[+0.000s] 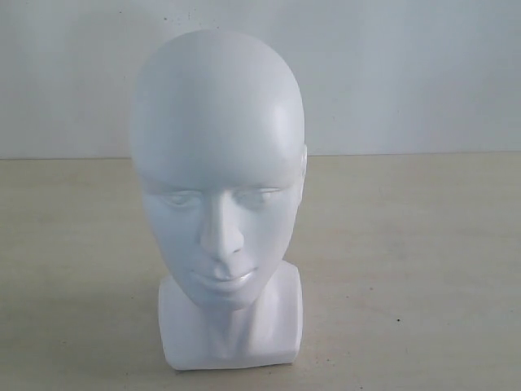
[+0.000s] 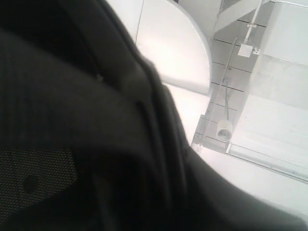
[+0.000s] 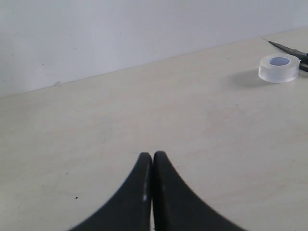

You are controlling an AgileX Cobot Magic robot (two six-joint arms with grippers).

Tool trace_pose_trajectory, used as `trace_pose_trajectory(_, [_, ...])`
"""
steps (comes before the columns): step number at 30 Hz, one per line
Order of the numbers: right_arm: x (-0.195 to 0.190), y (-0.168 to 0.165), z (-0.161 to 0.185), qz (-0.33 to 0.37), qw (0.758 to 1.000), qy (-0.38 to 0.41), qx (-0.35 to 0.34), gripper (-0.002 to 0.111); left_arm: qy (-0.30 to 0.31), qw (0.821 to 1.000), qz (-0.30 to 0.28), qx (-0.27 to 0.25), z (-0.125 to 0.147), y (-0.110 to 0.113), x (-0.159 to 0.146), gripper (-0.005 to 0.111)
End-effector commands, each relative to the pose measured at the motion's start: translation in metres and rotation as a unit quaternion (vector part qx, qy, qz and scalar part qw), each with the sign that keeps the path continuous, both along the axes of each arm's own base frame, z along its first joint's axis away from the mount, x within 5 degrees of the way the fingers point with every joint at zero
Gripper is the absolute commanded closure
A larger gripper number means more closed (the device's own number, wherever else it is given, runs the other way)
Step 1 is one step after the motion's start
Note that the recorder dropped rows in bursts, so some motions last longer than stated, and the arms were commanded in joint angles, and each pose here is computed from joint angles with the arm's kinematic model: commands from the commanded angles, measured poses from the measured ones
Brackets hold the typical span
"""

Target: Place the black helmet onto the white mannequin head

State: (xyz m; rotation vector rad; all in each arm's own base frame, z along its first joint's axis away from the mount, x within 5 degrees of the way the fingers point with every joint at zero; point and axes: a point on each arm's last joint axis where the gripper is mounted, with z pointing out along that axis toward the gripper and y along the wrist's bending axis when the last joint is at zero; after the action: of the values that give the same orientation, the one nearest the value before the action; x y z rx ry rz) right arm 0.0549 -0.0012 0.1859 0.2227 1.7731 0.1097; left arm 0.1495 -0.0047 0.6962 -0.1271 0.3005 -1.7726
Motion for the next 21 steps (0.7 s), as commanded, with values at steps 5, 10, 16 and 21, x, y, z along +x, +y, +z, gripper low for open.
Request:
trace_pose_trajectory(5, [0.0, -0.001, 0.002, -0.004, 1.0, -0.01, -0.005, 0.108, -0.038, 0.999, -0.013, 0.01, 0.0, -0.002, 0.001, 0.102])
trace_pose_trajectory(10, [0.0, -0.001, 0.002, -0.004, 1.0, -0.01, -0.005, 0.108, -0.04, 0.999, -0.006, 0.019, 0.0, -0.003, 0.001, 0.102])
trace_pose_trajectory(16, [0.0, -0.001, 0.002, -0.004, 1.0, -0.01, -0.005, 0.108, -0.03, 0.999, -0.023, 0.016, -0.002, -0.008, 0.006, 0.102])
trace_pose_trajectory(21, [0.0, -0.001, 0.002, -0.004, 1.0, -0.01, -0.005, 0.108, -0.039, 0.996, -0.082, 0.006, -0.007, -0.02, 0.022, 0.102])
